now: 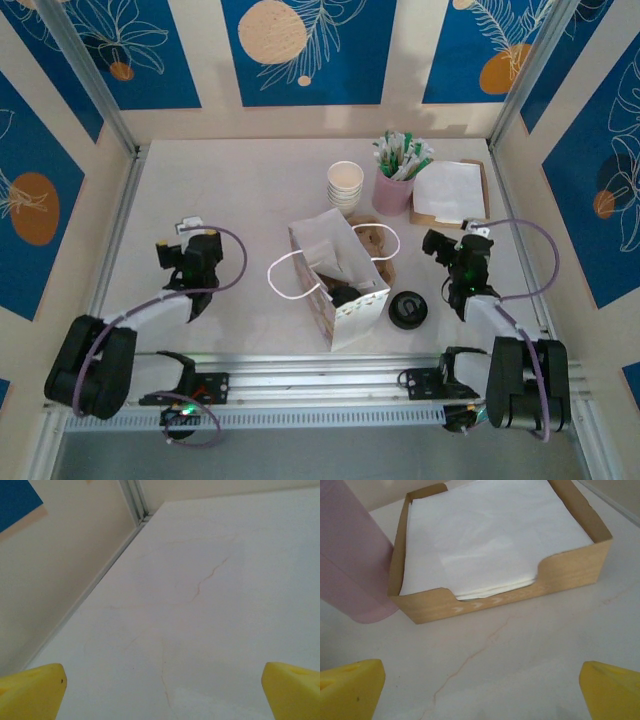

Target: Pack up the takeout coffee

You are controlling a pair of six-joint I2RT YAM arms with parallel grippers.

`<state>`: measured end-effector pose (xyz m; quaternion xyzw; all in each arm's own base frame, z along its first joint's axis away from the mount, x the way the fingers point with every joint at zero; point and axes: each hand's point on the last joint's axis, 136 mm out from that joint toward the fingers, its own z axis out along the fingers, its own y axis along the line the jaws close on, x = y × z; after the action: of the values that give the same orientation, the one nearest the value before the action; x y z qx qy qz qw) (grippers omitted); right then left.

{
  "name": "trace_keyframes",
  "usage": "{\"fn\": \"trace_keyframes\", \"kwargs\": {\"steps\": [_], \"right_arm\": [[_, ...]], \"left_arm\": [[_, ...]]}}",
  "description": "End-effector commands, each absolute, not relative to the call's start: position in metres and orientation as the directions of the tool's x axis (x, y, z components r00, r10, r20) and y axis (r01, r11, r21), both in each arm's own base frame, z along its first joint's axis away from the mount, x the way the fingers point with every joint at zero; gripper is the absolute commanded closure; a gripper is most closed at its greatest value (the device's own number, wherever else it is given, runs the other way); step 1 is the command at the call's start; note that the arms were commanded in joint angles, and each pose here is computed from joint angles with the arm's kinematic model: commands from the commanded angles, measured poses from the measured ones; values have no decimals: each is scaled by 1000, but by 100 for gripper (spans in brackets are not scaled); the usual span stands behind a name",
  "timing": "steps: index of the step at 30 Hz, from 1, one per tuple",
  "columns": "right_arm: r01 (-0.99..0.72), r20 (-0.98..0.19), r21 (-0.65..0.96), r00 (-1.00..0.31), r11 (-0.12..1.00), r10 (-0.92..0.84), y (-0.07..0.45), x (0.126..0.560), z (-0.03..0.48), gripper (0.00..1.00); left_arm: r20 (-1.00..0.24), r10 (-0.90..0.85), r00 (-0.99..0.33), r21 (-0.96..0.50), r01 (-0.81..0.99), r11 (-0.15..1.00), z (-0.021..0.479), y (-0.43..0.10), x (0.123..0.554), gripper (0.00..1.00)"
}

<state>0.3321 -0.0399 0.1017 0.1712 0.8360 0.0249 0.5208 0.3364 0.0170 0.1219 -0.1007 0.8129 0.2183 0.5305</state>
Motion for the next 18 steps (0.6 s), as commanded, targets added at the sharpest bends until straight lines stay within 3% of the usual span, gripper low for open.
{"fn": "trace_keyframes", "kwargs": {"steps": [1,8,18], "right_arm": [[229,-898,176,-360,958,251,-39,345,115,0],[140,-923,139,-339,980,180,-22,356,120,0],[56,-929,124,-345,991,136,-4,366,121,0]], "left_arm": [[-911,85,-404,271,-431,861,125,25,341,0],[-907,115,-405,291,-405,867,126,18,356,0],[-963,197,-185,252,-348,903,135,4,369,0]]}}
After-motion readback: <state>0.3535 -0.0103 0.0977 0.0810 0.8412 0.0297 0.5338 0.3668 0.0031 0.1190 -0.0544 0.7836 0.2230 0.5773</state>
